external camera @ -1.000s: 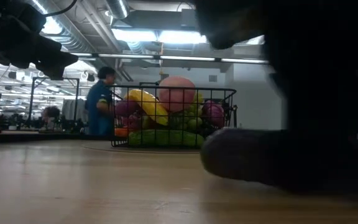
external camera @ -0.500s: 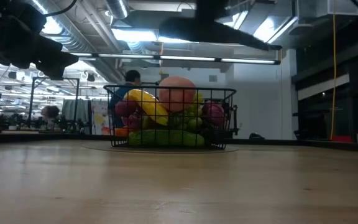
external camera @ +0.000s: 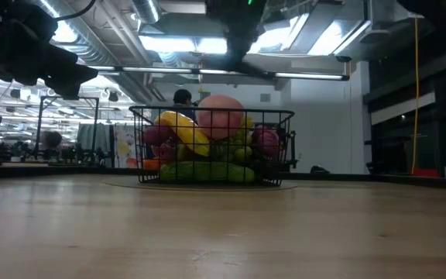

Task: Build produce basket
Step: Put the purple eggplant into the wire basket

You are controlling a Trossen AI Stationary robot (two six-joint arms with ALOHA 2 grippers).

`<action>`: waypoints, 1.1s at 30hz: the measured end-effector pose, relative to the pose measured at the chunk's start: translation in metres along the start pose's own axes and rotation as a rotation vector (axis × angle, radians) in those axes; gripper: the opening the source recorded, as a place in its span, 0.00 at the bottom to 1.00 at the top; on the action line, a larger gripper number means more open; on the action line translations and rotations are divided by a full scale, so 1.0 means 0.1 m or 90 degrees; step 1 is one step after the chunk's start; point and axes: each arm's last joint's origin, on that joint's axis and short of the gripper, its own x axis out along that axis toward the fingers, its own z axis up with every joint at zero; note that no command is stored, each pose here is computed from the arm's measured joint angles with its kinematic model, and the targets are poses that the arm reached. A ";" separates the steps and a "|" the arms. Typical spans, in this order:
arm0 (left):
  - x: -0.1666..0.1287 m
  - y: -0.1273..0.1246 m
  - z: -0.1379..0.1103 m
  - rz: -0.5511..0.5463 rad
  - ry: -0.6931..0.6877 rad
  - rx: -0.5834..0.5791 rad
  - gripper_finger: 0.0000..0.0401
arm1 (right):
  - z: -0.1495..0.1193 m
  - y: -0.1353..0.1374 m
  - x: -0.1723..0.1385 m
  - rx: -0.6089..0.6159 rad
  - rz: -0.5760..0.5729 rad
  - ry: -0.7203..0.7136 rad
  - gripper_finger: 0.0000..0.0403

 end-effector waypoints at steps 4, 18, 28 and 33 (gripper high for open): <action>0.00 0.00 0.00 0.000 0.000 0.000 0.50 | -0.06 -0.19 0.42 -0.007 0.005 0.010 0.19; 0.00 0.00 0.00 0.000 0.000 0.000 0.50 | -0.18 -0.11 0.75 0.032 0.033 0.023 0.38; 0.00 0.00 0.00 0.000 0.000 0.000 0.50 | -0.09 0.06 0.69 0.039 0.039 -0.016 0.39; 0.00 0.00 0.00 0.000 0.000 0.000 0.50 | -0.03 0.14 0.51 0.037 0.049 -0.021 0.39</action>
